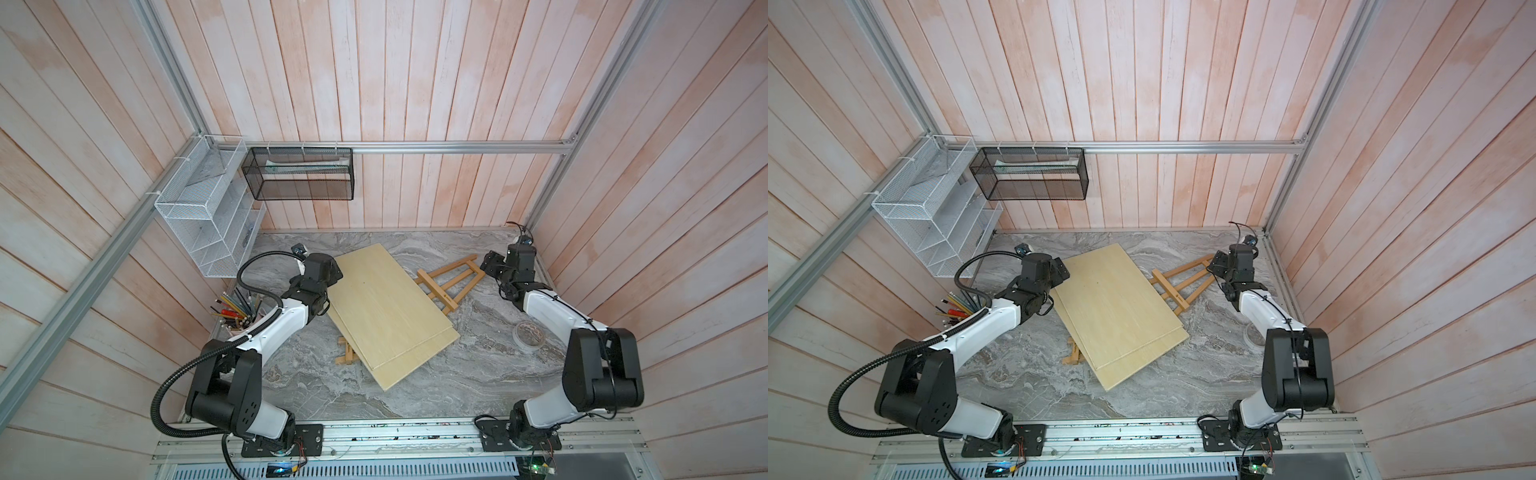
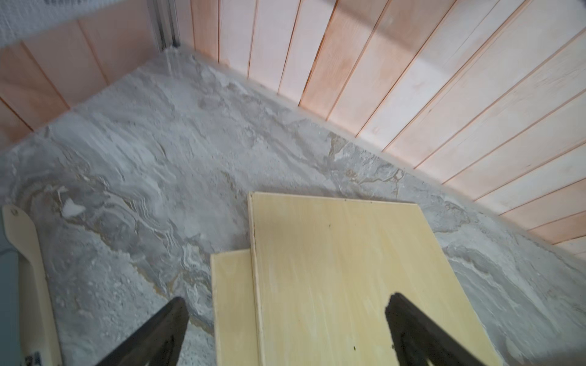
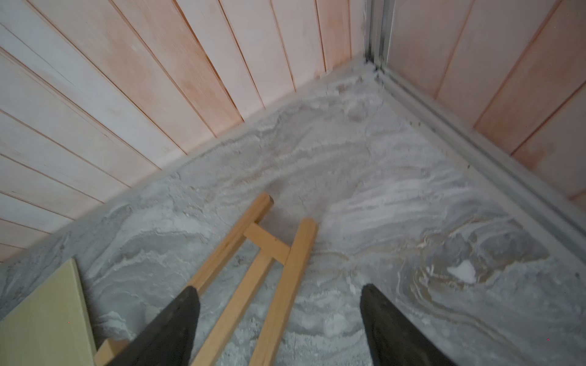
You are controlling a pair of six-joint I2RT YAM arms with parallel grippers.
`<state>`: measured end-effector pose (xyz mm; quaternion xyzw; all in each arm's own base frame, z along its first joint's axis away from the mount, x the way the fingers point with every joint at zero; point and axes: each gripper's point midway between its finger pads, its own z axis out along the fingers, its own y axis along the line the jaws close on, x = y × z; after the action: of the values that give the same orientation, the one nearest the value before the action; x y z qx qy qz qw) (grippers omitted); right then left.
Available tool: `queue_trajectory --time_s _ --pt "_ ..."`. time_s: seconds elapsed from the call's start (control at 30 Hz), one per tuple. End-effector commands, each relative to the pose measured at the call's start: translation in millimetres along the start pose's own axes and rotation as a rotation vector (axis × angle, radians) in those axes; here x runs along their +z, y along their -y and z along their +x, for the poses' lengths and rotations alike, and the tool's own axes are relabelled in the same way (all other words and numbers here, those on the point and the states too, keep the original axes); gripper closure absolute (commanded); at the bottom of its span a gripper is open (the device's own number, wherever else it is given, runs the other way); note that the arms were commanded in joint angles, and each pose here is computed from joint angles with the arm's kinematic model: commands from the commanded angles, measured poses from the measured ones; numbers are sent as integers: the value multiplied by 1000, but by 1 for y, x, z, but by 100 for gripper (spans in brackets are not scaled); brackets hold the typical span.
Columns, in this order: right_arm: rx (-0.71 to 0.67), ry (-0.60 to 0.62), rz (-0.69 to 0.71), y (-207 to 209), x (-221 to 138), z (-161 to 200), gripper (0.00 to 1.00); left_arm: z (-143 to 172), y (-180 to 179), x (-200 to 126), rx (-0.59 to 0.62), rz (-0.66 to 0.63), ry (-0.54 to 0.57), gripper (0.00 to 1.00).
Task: Assemble the easel
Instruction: Pick up the easel at the center of the board.
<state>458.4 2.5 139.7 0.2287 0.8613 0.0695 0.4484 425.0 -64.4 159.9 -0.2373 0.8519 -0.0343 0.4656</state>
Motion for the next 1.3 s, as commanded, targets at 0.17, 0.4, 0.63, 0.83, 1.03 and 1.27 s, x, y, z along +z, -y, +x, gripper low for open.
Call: queue_trajectory --time_s 0.17,0.4,0.63,0.83,1.03,1.27 --pt "73 -255 19 -2 34 55 23 27 -10 -6 -77 -29 -103 0" --pt "46 -320 14 -11 50 78 26 31 -7 -5 -83 -13 -124 0" --pt "2 -373 76 -5 55 101 29 47 -13 -4 -84 -33 -167 0" --pt "-9 -390 98 1 60 111 35 47 -11 -2 -82 -30 -172 0" --pt "-24 -417 127 4 68 120 38 48 -7 -6 -53 -30 -159 0" --pt "-47 -443 157 7 69 137 46 44 -4 -6 -39 -25 -149 0"
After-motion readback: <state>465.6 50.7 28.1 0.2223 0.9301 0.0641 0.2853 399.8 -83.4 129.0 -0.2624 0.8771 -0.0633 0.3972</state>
